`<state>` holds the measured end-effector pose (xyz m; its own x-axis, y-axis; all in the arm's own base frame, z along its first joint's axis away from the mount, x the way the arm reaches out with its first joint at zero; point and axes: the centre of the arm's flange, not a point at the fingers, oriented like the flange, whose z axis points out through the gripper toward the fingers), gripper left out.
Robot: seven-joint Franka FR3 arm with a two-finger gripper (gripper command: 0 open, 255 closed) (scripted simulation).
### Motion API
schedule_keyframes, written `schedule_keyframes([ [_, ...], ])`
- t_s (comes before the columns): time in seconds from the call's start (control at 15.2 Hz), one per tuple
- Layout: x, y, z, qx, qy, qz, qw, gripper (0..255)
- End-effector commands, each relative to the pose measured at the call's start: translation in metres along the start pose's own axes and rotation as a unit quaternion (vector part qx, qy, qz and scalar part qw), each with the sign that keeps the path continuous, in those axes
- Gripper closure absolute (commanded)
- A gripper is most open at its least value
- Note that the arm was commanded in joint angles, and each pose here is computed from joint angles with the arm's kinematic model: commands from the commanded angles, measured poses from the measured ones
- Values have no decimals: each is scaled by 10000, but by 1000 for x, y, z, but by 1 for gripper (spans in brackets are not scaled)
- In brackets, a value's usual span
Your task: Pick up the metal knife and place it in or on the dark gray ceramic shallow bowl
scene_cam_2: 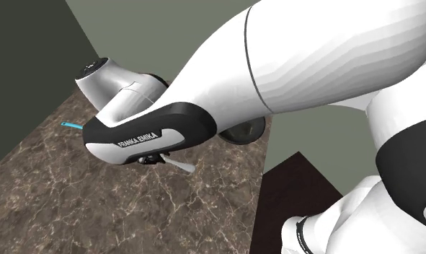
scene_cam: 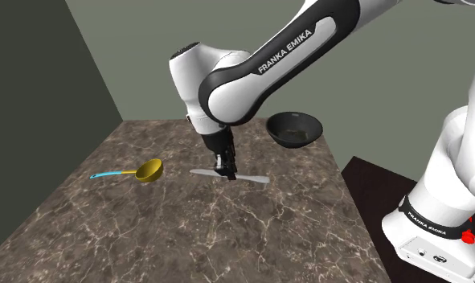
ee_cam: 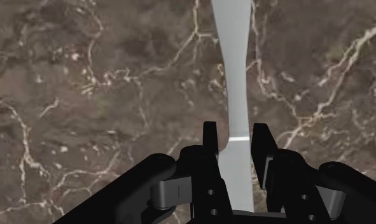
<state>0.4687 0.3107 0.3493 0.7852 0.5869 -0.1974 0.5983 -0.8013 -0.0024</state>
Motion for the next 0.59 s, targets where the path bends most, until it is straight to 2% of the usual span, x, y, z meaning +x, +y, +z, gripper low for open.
schedule_keyframes([
  [0.0, -3, 0, -10, 1, -3, -1, 10000, 255],
  [0.53, -11, 0, -51, 1, -3, -1, 10000, 255],
])
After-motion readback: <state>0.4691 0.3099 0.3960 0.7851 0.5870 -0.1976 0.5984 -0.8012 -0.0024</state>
